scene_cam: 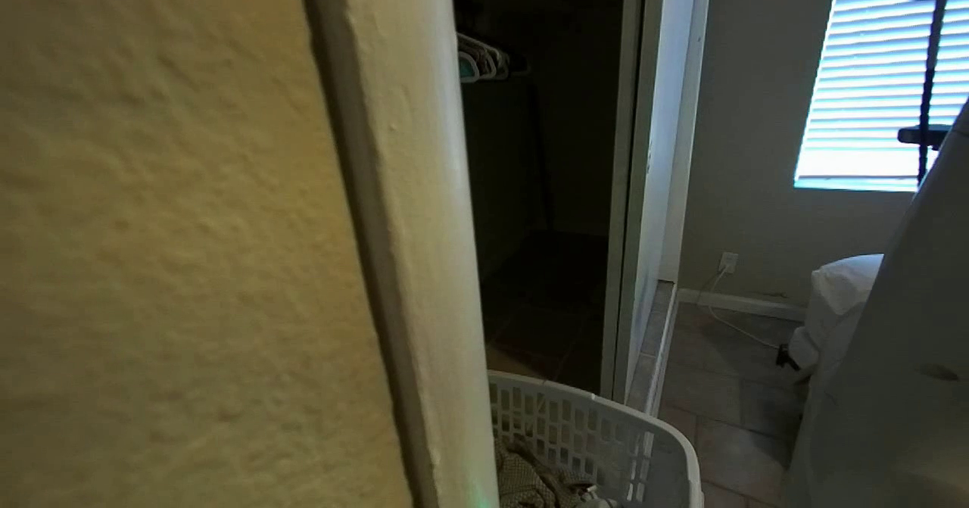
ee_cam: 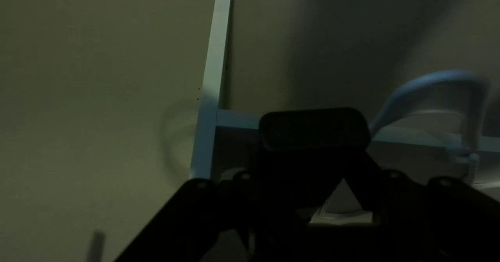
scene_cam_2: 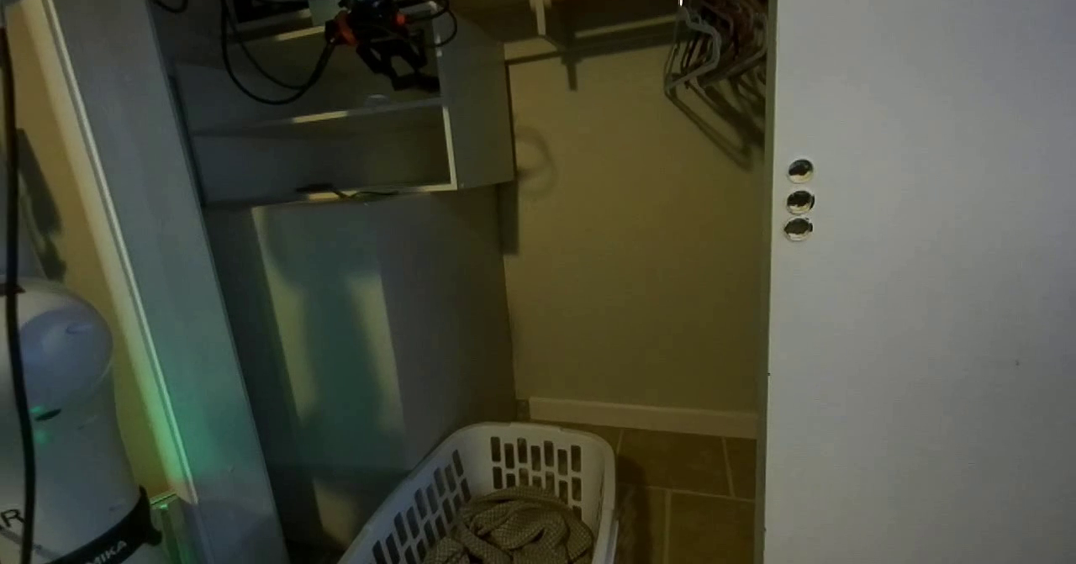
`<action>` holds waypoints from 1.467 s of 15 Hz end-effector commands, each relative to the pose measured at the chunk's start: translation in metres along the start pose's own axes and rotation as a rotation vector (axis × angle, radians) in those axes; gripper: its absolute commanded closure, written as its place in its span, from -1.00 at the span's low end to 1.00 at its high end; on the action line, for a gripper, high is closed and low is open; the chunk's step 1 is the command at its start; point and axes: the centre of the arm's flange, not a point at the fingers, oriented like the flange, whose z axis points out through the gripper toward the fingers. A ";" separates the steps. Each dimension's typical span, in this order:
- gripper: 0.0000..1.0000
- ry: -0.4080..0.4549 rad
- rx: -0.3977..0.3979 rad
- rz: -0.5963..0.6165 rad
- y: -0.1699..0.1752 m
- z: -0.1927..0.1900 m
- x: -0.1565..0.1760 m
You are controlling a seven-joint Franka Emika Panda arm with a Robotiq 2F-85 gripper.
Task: Move the remote to the first top shelf
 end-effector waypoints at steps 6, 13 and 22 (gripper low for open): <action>0.39 -0.022 -0.033 -0.014 0.005 0.023 0.027; 0.39 -0.042 -0.032 -0.006 0.010 0.033 0.030; -0.64 -0.045 -0.019 0.000 0.012 0.037 0.032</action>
